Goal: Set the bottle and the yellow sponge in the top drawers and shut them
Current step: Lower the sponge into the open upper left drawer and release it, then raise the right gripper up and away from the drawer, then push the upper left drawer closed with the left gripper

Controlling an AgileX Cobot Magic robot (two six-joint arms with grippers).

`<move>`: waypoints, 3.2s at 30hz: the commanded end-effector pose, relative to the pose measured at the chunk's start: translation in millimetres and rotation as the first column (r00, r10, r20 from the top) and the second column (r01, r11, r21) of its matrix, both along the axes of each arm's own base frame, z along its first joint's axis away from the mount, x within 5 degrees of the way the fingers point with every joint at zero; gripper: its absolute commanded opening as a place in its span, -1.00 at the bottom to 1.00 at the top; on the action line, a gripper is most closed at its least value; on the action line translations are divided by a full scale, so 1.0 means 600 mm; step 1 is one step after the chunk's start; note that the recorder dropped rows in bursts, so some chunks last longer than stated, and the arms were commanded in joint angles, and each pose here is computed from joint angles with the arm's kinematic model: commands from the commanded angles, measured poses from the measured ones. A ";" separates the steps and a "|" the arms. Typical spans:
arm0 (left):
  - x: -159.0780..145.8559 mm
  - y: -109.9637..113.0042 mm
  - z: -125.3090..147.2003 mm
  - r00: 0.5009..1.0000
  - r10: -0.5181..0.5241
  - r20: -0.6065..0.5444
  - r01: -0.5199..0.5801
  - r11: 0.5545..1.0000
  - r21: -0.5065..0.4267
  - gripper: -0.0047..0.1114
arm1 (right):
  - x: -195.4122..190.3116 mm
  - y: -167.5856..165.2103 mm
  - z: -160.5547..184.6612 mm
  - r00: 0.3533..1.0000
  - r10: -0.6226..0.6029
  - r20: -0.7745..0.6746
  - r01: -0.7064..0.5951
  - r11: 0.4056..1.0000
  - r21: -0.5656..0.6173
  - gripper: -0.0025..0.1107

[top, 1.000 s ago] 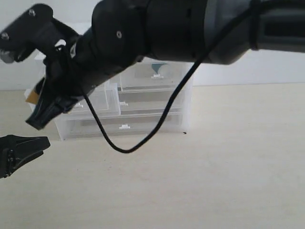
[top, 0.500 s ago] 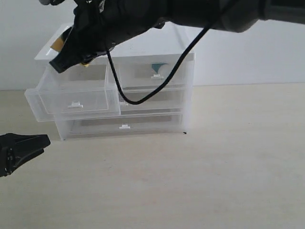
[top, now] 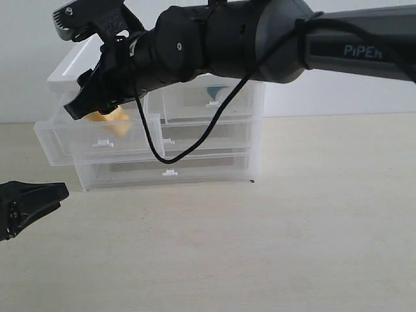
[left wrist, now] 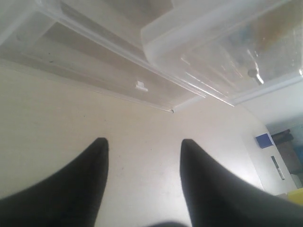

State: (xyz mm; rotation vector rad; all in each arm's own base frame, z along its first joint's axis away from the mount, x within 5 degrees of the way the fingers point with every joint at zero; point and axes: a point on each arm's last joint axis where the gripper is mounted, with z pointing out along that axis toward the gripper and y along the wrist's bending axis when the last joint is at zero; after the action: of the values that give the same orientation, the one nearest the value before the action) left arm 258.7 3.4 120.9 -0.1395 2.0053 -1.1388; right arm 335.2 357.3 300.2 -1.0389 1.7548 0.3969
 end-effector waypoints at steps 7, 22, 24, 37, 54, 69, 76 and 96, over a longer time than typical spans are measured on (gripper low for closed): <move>-0.002 -0.001 0.003 1.000 -0.008 0.006 0.008 1.000 -0.021 -0.16 | -0.005 -0.012 0.038 1.000 -0.021 0.012 0.020 0.998 0.055 0.01; -0.010 -0.049 0.003 0.988 -0.153 -0.010 0.153 0.988 -0.037 -0.16 | 0.006 -0.186 0.087 0.909 -0.265 -0.322 0.225 0.962 -0.156 0.01; -0.011 -0.057 0.003 0.986 -0.167 -0.022 0.166 0.985 -0.048 -0.16 | -0.001 -0.191 0.087 0.903 -0.272 -0.334 0.230 0.960 -0.159 0.01; 0.007 -0.082 0.073 0.979 -0.169 0.110 0.176 0.983 -0.057 -0.25 | -0.053 -0.234 0.038 0.893 -0.295 -0.339 0.234 0.949 -0.209 -0.01; 0.043 -0.077 0.117 0.988 -0.126 0.093 0.140 0.976 -0.169 -0.01 | -0.053 -0.232 0.035 0.899 -0.279 -0.338 0.224 0.955 -0.192 -0.01; 0.040 -0.077 0.109 0.990 -0.140 0.030 0.143 0.976 -0.162 -0.01 | -0.049 -0.230 0.040 0.914 -0.268 -0.305 0.225 0.960 -0.168 -0.01; 0.049 -0.070 0.097 0.996 -0.084 -0.022 0.081 0.991 -0.106 -0.01 | -0.049 -0.230 0.040 0.914 -0.268 -0.304 0.225 0.960 -0.167 -0.01; 0.148 -0.061 0.104 0.993 -0.115 -0.014 0.112 0.985 -0.129 -0.01 | -0.052 -0.228 0.039 0.906 -0.265 -0.331 0.224 0.962 -0.158 -0.01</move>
State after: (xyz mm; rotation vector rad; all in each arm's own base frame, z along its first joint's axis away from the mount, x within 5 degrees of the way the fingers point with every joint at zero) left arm 340.1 -33.6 184.0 -0.0967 1.9819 -1.3487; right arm 304.8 224.7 319.4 -0.8594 2.2336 0.3354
